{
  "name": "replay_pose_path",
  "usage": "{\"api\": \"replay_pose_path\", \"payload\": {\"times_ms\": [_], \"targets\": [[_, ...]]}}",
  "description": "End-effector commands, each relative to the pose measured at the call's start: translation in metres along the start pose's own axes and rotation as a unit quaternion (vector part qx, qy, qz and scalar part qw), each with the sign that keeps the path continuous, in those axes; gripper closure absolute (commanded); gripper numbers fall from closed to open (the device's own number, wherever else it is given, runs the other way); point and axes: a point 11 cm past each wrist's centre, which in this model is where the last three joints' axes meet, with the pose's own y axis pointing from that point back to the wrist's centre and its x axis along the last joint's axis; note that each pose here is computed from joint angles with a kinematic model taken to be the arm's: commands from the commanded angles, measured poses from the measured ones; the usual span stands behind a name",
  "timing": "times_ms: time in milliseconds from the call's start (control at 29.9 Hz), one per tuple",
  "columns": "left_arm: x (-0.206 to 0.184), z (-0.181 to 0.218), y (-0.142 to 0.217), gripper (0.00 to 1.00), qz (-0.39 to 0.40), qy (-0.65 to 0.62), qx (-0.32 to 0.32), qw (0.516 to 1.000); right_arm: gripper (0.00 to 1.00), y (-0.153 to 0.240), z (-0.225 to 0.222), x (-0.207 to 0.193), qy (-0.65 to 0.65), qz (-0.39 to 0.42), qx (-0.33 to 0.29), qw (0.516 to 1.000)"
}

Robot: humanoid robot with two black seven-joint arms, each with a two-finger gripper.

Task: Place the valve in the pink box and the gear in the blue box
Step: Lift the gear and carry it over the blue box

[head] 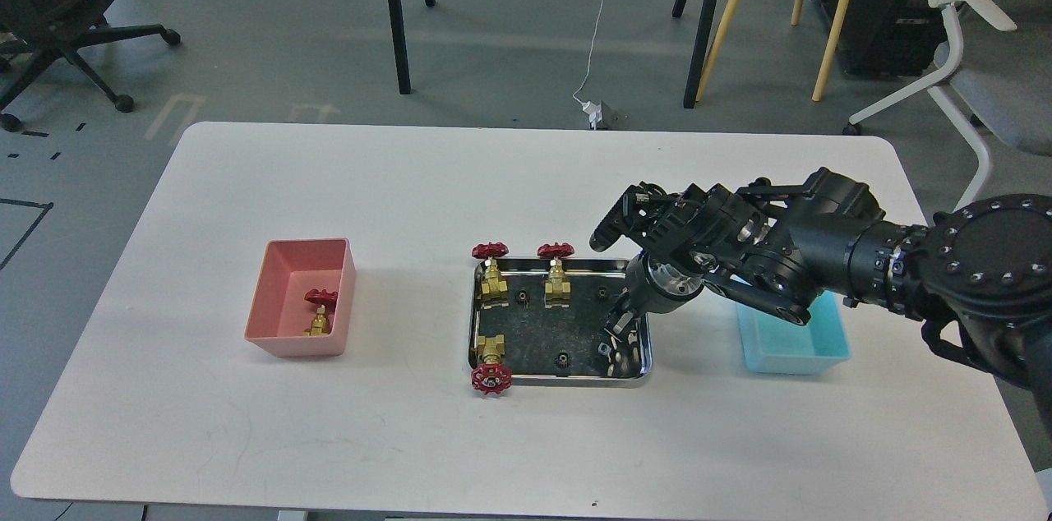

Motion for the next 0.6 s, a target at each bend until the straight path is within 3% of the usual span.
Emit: {"api": "replay_pose_path", "payload": {"times_ms": [0,201,568], "targets": [[0.000,-0.002,0.000,0.01,0.000,0.001,0.001,1.000,0.90,0.023,0.018,0.031,-0.021,0.047,-0.017,0.999],[-0.003,-0.002,-0.001,0.01,-0.001,0.002,0.001,1.000,0.90,0.050,0.003,0.064,-0.020,0.089,0.023,0.996],[-0.014,-0.005,-0.007,0.01,-0.011,0.008,0.000,1.000,0.89,0.107,0.064,-0.060,-0.110,0.052,0.025,0.992]]}}
